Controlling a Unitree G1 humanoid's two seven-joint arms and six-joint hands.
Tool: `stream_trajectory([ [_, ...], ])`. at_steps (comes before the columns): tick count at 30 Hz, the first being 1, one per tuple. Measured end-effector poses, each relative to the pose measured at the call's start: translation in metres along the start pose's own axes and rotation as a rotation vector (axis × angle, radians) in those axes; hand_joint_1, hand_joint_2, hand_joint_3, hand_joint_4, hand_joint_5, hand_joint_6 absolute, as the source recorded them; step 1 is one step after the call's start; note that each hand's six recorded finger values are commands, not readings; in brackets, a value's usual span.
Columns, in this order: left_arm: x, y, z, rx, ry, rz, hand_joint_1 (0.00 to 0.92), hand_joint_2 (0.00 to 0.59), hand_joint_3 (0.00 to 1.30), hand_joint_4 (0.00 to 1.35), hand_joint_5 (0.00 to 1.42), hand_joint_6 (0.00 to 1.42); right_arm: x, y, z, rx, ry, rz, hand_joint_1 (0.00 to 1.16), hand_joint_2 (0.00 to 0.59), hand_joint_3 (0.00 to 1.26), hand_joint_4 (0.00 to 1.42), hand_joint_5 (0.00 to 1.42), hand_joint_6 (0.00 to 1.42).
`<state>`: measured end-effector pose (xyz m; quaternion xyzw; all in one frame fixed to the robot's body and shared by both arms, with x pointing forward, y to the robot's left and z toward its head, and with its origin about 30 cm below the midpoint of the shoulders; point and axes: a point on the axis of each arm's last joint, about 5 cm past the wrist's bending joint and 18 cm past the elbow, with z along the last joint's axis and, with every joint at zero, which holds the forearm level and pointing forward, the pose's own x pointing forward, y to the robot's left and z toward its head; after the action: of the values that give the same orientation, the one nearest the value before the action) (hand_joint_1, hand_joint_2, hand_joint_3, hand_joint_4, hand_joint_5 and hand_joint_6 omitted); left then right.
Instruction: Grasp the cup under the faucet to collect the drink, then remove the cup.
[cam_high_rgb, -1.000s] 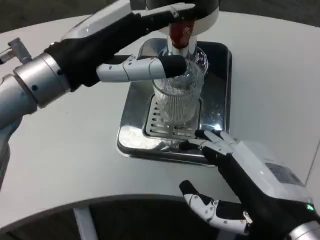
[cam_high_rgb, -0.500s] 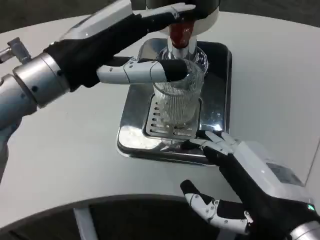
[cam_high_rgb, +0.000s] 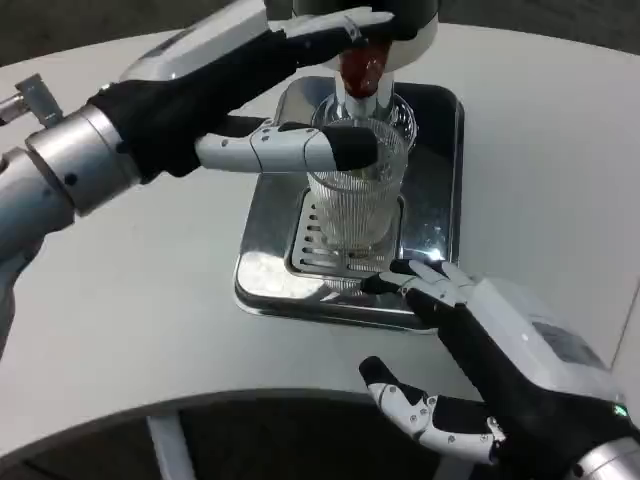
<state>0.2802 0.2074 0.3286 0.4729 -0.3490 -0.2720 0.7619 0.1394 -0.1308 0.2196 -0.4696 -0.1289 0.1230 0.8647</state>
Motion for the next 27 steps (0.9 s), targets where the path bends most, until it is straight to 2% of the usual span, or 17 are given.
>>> stream_trajectory([
  [27,0.0001,-0.0008,0.0016,0.07,-0.003,-0.013,0.0,0.021,0.24,0.09,0.17,0.01,0.0007,0.0004,-0.0009,0.011,0.008,0.004,0.61,0.453,0.2,0.07,0.0,0.0],
])
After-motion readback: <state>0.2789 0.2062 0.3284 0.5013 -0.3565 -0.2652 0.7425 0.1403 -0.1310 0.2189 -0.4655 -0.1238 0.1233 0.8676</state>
